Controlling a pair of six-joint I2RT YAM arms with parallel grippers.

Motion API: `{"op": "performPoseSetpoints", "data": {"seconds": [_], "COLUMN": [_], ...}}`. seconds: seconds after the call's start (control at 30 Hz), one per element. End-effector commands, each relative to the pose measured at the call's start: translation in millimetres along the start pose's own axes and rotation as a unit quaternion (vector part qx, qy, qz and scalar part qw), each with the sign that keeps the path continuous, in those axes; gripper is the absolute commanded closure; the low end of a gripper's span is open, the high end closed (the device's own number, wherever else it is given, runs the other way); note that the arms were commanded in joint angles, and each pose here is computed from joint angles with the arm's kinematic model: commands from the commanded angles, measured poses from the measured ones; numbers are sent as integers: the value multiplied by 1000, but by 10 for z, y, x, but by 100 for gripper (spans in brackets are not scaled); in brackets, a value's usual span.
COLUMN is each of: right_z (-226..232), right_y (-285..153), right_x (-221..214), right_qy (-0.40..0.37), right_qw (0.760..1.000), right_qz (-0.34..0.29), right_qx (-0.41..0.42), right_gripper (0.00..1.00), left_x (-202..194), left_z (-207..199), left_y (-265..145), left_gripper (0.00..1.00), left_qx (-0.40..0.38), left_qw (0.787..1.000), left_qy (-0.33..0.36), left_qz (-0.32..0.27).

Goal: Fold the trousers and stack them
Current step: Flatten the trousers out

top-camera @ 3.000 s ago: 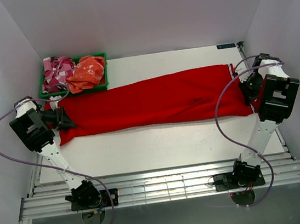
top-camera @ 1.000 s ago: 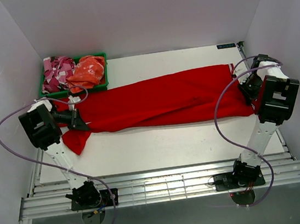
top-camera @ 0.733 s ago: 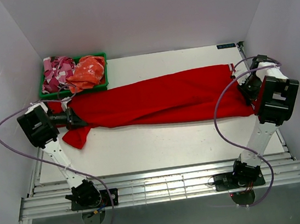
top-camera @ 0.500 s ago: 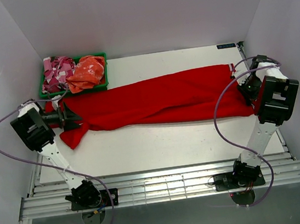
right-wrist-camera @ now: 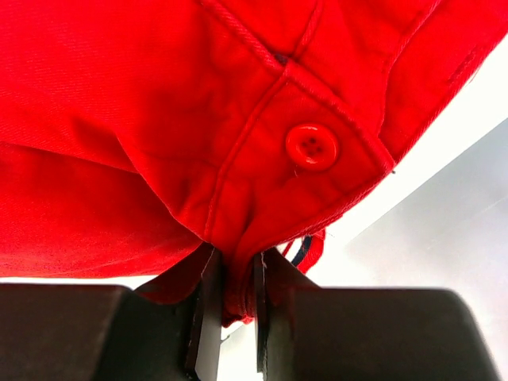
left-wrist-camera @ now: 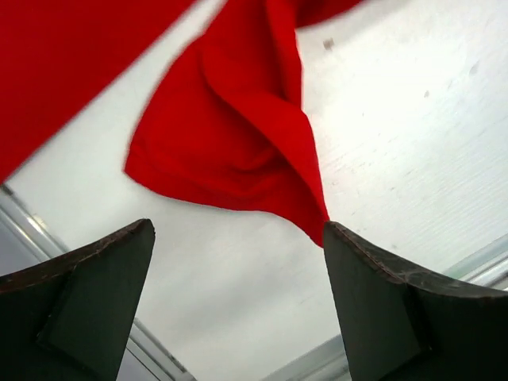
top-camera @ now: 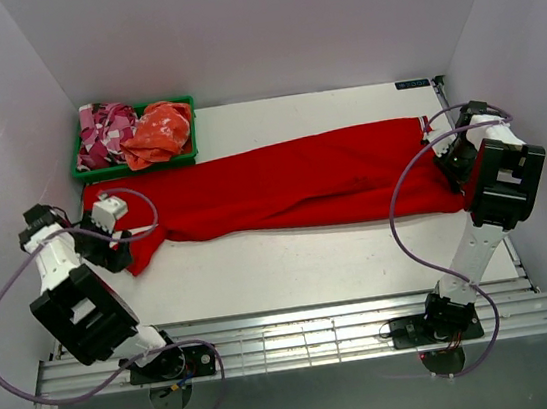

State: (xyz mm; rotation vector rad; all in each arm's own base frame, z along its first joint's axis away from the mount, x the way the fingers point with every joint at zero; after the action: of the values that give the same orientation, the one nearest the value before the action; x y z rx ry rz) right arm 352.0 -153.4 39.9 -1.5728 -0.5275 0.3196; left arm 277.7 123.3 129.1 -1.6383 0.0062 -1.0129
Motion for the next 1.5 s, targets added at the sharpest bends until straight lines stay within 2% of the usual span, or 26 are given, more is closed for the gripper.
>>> {"op": "performPoseSetpoints", "data": {"seconds": [0.0,0.07,0.2,0.27,0.33,0.37,0.43,0.47,0.5,0.57,0.6,0.67,0.73,0.8,0.87,1.0,1.07,1.13,1.17,1.23,1.27,1.3,1.33,1.37,1.43,1.47], "right_z": [-39,-24,-8,-2,-21,-28,-30,-37,-39,-46,-58,-73,-103,-144,-186,-257,-323,-354,-368,-357,-348,-331,-294,-271,-210,-172], "right_y": [198,205,203,199,191,187,174,159,153,134,127,131,125,127,146,213,231,240,244,248,232,234,234,228,212,194], "right_x": [-191,-185,-177,-174,-154,-147,-140,-130,-133,-133,-130,-145,-156,-183,-219,-320,-361,-396,-421,-410,-386,-361,-298,-248,-209,-189], "right_qy": [-2,0,4,5,7,8,10,8,7,3,1,-2,-8,-13,-15,-30,-41,-45,-46,-47,-44,-43,-45,-47,-41,-44], "right_qw": [1000,1000,1000,1000,1000,1000,1000,1000,1000,1000,1000,1000,1000,999,999,998,997,996,996,996,997,997,998,998,998,998], "right_qz": [27,27,26,26,23,23,22,22,21,20,20,22,24,26,30,54,58,60,61,56,51,46,38,34,34,35], "right_qx": [2,4,7,7,5,4,5,3,3,1,-2,-5,-9,-13,-16,-28,-41,-46,-45,-42,-43,-41,-38,-37,-34,-34], "right_gripper": [92,92,92,92,92,92,92,92,92,92,92,92,92,92,92,92,92,92,92,92,92,88,79,59,38,15], "left_x": [-452,-455,-504,-581,-629,-565,-604,-350,-389,-224,41,-10,-25,-166,-307,-463,-444,-362,-453,-437,-549,-563,-556,-536,-478,-439], "left_z": [-87,-154,-183,-156,-25,141,136,365,192,233,267,309,549,477,444,697,731,654,470,285,45,-43,-105,-130,-51,-12], "left_y": [233,266,478,582,685,644,714,584,612,455,242,281,210,278,406,544,559,485,498,416,445,448,454,481,530,533], "left_gripper": [2,2,2,2,2,10,61,85,100,100,100,100,100,100,100,100,100,100,100,100,100,100,100,100,100,100], "left_qx": [20,25,34,33,44,60,22,32,-28,-61,-89,-156,-139,-149,-165,-164,-168,-165,-177,-177,-200,-206,-211,-214,-205,-198], "left_qw": [987,979,972,972,978,979,994,995,999,997,991,966,951,943,924,889,889,916,920,943,938,940,941,937,934,930], "left_qy": [154,200,233,232,201,190,103,89,25,-50,-82,-200,-270,-298,-344,-427,-426,-364,-349,-282,-282,-270,-264,-275,-291,-308], "left_qz": [40,28,8,24,29,32,37,13,13,-18,-50,-44,-52,-27,-7,-15,-20,-30,-6,9,29,32,34,28,13,7]}}
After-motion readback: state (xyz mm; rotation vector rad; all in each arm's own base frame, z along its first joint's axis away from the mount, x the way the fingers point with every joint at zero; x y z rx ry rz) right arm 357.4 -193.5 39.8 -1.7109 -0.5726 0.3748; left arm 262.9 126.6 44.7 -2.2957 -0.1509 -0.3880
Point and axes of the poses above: each gripper's point midway between its finger pads, its own y axis out along the fingers, its own z axis along the line the jaws close on, x = y × z, the point moved 1 cm from there along -y, back along the fingers, and after that the axes turned 3 degrees about y, right-handed, at the moved point
